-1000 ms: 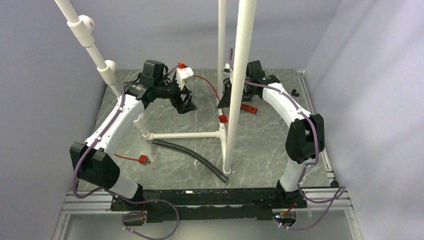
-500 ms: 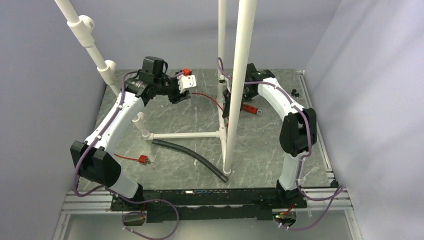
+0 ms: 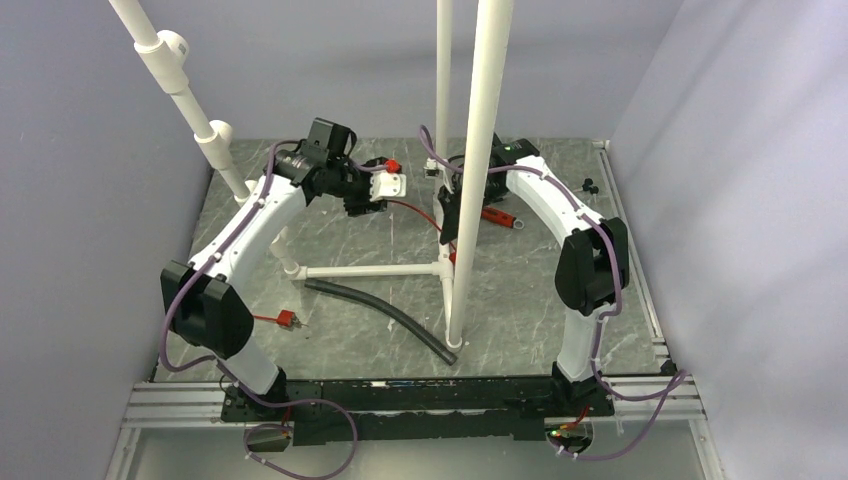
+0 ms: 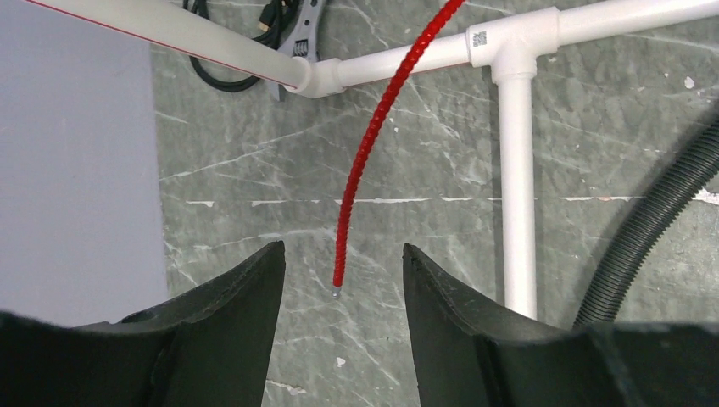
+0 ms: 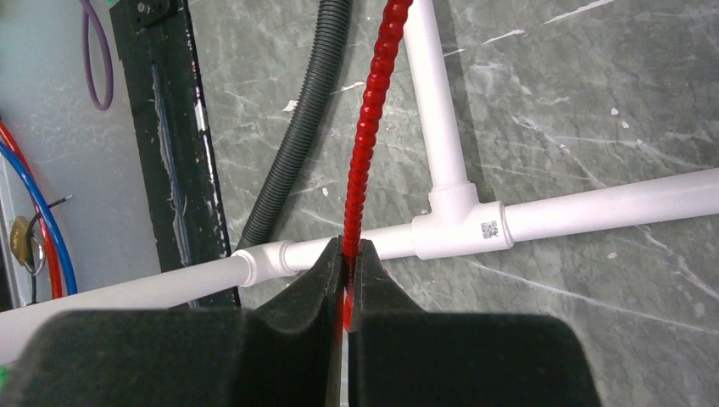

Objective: Lock with the key
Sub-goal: Lock the lock.

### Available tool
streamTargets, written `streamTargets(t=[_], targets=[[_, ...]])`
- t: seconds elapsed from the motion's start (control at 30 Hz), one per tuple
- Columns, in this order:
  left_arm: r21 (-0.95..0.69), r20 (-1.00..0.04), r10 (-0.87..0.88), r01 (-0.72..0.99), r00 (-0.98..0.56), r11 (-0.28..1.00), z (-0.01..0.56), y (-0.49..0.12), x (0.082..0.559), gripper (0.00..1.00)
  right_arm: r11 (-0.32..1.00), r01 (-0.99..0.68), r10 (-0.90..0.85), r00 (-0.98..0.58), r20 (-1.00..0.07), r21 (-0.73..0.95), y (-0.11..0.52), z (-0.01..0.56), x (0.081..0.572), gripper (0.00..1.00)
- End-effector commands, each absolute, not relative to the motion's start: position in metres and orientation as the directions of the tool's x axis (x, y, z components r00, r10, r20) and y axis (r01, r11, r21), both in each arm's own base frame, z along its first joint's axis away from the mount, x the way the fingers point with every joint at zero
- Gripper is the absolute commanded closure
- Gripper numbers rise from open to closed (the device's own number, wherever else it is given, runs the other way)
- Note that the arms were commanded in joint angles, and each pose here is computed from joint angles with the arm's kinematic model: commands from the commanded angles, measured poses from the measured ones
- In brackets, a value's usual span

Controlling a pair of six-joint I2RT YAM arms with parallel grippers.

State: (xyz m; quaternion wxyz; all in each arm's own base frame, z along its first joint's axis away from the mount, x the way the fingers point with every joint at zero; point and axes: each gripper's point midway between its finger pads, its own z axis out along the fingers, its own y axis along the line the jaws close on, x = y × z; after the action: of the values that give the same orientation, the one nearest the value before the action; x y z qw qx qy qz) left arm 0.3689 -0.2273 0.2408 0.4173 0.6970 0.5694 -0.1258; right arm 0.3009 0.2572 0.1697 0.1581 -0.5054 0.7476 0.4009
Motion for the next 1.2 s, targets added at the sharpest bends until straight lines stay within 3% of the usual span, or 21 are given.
streamTargets(t=[0.0,0.33,0.57,0.77,0.8,1.0,1.17], targets=[[0.435,-0.649,0.677,0.899,0.347,-0.044,0.241,-0.233,0.366,0.43,0.118,-0.916,-0.618,-0.371,-0.693,0.384,0.263,0.194,0.298,1.0],[0.432,-0.57,0.736,0.895,0.365,-0.11,0.216,-0.231,0.373,0.5,0.111,-0.91,-0.618,-0.378,-0.689,0.4,0.268,0.195,0.292,1.0],[0.427,-0.537,0.767,0.897,0.352,-0.112,0.209,-0.227,0.38,0.61,0.108,-0.904,-0.622,-0.386,-0.681,0.413,0.271,0.193,0.287,1.0],[0.413,-0.551,0.762,0.905,0.34,-0.105,0.209,-0.231,0.377,0.98,0.115,-0.904,-0.618,-0.389,-0.683,0.412,0.272,0.193,0.287,1.0],[0.402,-0.571,0.757,0.912,0.318,-0.08,0.211,-0.233,0.375,1.0,0.117,-0.904,-0.615,-0.392,-0.684,0.412,0.272,0.193,0.288,1.0],[0.31,-0.684,0.702,0.95,0.198,0.035,0.231,-0.234,0.368,1.0,0.158,-0.896,-0.536,-0.431,-0.726,0.415,0.263,0.202,0.301,0.45],[0.321,-0.728,0.657,0.944,0.197,0.072,0.256,-0.237,0.364,1.0,0.179,-0.923,-0.43,-0.386,-0.816,0.342,0.253,0.217,0.32,0.26]])
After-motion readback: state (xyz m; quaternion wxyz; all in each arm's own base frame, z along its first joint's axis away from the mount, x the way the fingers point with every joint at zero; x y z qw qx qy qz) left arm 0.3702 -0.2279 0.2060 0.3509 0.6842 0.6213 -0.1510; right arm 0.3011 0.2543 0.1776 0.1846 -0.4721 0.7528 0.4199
